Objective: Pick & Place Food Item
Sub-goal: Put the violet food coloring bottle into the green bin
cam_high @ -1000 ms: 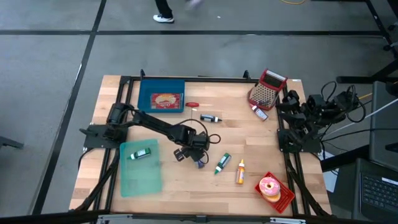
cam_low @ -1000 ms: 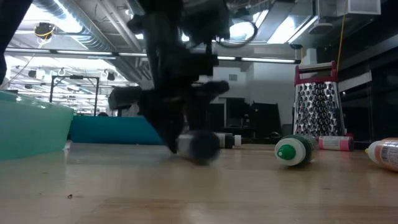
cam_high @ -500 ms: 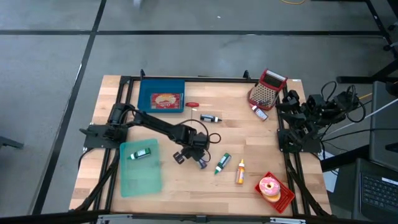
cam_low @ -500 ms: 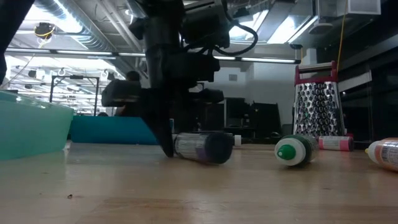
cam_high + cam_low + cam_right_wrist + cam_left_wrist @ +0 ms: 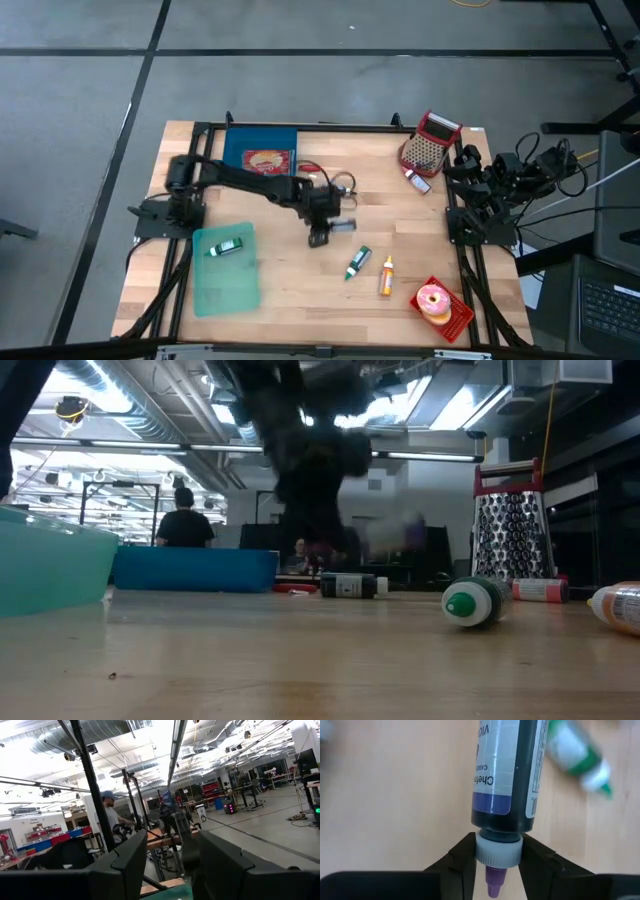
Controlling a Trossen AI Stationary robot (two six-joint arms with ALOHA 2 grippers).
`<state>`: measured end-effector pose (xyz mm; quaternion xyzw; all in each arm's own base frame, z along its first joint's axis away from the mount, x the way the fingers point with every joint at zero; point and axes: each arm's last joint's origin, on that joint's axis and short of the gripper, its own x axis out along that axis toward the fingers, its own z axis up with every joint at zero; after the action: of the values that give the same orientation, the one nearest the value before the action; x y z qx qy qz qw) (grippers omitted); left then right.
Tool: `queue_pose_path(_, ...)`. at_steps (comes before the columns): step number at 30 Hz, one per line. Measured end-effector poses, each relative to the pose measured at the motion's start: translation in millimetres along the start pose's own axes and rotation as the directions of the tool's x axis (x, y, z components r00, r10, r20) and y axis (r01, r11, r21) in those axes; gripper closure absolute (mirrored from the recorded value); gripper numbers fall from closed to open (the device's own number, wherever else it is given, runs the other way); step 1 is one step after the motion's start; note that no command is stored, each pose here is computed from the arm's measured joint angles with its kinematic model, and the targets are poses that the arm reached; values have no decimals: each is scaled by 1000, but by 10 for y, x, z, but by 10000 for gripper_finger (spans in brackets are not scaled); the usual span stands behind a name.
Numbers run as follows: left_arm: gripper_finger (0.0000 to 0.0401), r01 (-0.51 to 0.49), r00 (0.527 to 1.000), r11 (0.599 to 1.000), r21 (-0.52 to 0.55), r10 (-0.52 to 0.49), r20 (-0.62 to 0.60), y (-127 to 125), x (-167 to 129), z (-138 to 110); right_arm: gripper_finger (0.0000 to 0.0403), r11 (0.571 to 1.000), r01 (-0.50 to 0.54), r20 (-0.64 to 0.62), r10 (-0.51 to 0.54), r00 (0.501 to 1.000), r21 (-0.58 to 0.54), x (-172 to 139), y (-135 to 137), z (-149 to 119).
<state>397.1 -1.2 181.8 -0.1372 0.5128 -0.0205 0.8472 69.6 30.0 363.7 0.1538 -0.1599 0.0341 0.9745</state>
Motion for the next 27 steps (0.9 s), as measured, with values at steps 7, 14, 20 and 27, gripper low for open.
queue_pose_path(7,290,-33,990,991,-128,50,134,-110,-778,45,222,1000,-23,-14,23,1000,-7,0,6,-13)
queue_pose_path(14,290,-120,972,969,-216,158,172,-394,-1566,-299,222,999,-32,-21,32,999,-11,-6,4,-18)
queue_pose_path(20,290,-213,967,936,-280,243,76,-712,-2012,-817,222,999,-44,-22,44,999,-15,-6,8,-18)
queue_pose_path(27,290,-277,961,897,-344,268,-75,-1110,-2178,-1368,222,999,-43,-22,43,999,-15,-6,8,-18)
